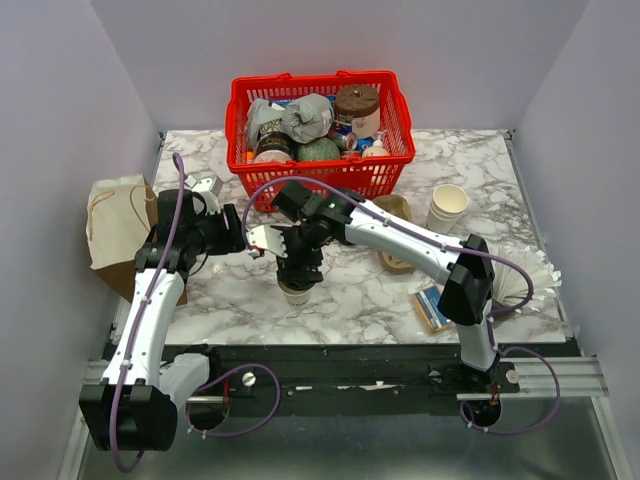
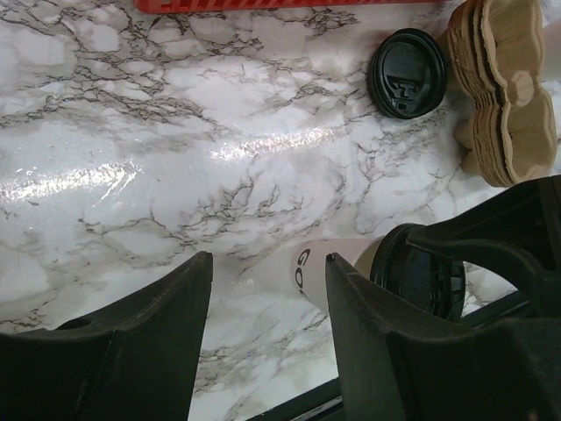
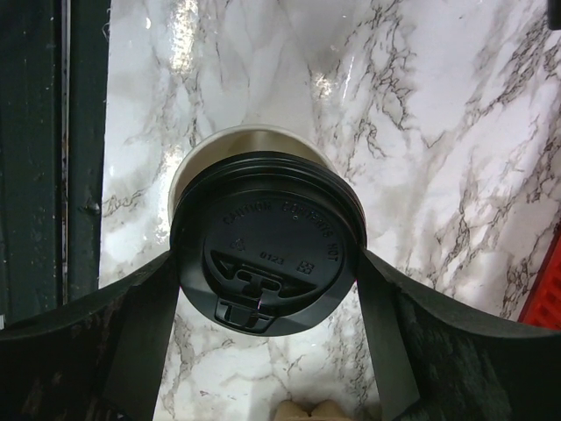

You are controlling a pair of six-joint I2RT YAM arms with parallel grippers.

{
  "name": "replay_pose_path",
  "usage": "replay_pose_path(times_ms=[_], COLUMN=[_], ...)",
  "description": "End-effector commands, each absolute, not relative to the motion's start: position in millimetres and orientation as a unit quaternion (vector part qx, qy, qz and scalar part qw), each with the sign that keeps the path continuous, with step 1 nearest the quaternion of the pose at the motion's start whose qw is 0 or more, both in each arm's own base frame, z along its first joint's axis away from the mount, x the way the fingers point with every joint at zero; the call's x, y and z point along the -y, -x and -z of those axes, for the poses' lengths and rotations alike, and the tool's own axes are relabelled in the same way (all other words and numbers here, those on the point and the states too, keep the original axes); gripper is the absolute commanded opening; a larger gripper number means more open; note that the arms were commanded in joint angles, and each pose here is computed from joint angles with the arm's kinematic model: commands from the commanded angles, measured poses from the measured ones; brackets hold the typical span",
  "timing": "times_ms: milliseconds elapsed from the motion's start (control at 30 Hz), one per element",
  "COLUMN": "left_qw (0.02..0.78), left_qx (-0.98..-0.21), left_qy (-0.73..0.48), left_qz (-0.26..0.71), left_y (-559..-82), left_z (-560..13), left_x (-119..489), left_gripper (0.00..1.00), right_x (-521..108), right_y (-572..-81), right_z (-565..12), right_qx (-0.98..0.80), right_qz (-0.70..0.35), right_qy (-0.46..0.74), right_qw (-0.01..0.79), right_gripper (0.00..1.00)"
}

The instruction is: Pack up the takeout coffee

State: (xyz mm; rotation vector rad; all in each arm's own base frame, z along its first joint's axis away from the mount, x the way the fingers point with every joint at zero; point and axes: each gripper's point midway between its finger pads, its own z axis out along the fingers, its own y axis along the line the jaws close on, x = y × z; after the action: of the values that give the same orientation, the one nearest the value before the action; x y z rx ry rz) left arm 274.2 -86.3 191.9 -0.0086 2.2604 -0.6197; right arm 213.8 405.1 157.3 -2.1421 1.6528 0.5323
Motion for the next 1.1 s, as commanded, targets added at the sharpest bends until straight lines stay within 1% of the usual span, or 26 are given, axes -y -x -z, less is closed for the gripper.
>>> replay_pose_path(times_ms=[0, 367, 833, 1067], left_qw=[0.363, 0.329, 0.316, 0.268], left_qx=[-0.896, -0.895, -0.895, -0.898], left_qy=[0.035, 0.076, 0.086, 0.131], left_qz=[0.254, 0.291, 0.303, 0.323], left_y=[-267, -259, -258, -248], left_z=[-183, -168, -160, -141], left_x=[87, 93, 97, 103], left_gripper=[0.64, 0.64, 0.65, 0.65], right_x=[-411, -415, -414, -419], right_y=[-207, -206, -208, -211], right_z=[-151, -140, -133, -135], right_qx=[-0.584, -0.579, -0.575, -0.572], right_qz=[-0.186, -0.157, -0.127, -0.12], right_qy=[0.77, 0.785, 0.796, 0.797], right_qw=[0.175, 0.157, 0.14, 0.152], right_gripper=[0.84, 0.85, 0.86, 0.86])
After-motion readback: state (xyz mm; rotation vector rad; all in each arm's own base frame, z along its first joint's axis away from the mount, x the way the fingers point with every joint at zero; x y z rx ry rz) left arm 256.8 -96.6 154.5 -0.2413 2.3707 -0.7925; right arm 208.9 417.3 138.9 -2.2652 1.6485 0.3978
